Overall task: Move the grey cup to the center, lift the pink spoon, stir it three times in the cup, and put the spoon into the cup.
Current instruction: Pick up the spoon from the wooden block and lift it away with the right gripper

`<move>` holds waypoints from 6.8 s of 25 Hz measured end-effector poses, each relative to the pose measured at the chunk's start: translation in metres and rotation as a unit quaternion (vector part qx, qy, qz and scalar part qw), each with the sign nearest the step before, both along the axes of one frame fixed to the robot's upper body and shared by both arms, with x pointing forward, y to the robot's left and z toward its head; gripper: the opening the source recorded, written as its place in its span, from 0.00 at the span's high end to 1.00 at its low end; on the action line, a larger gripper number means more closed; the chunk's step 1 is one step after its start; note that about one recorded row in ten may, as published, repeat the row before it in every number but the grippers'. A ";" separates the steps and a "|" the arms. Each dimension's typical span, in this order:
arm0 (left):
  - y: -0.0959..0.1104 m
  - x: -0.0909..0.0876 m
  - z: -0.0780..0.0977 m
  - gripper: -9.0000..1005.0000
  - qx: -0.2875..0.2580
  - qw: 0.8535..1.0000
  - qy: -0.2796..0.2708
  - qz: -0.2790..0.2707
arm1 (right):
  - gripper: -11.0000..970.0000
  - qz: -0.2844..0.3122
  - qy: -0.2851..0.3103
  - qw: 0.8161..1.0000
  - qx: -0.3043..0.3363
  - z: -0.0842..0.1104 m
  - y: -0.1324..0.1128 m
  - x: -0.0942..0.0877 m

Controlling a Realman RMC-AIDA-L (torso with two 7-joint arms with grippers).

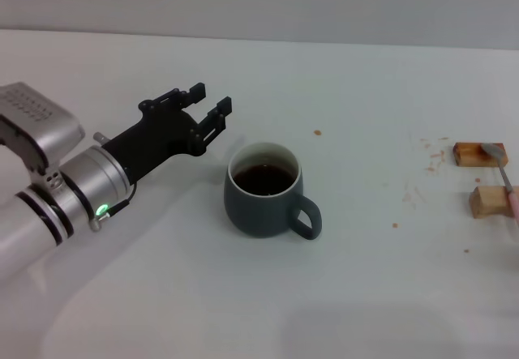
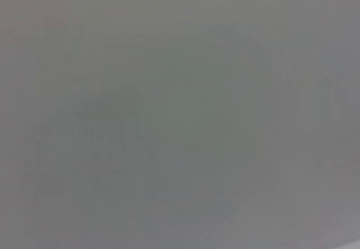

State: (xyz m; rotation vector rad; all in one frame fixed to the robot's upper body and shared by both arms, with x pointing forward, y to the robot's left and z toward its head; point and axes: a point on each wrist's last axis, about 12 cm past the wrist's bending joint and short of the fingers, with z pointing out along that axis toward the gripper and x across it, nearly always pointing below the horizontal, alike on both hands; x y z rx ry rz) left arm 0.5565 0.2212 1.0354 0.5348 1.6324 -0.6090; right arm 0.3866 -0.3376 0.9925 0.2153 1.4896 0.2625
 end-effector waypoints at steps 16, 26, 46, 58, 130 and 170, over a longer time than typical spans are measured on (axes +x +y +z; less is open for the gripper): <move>-0.006 0.002 -0.002 0.52 0.007 1.000 0.008 -0.001 | 0.35 0.056 0.065 0.996 -0.002 -0.016 0.016 -0.003; -0.007 0.000 -0.003 0.52 0.004 1.000 0.011 0.000 | 0.35 0.076 0.095 0.993 -0.004 -0.023 0.024 0.002; -0.009 0.000 -0.002 0.53 -0.001 1.000 0.006 0.000 | 0.50 0.092 0.118 0.989 -0.011 -0.028 0.027 0.007; -0.009 -0.002 -0.003 0.53 -0.005 1.000 0.009 0.001 | 0.58 0.092 0.118 0.989 -0.012 -0.027 0.027 0.008; -0.004 -0.009 -0.006 0.53 -0.020 1.000 0.014 0.010 | 0.79 0.088 0.120 0.989 -0.012 -0.027 0.028 0.016; -0.004 -0.010 -0.007 0.53 -0.020 1.000 0.015 0.011 | 0.85 0.091 0.108 0.990 -0.008 -0.024 0.029 0.018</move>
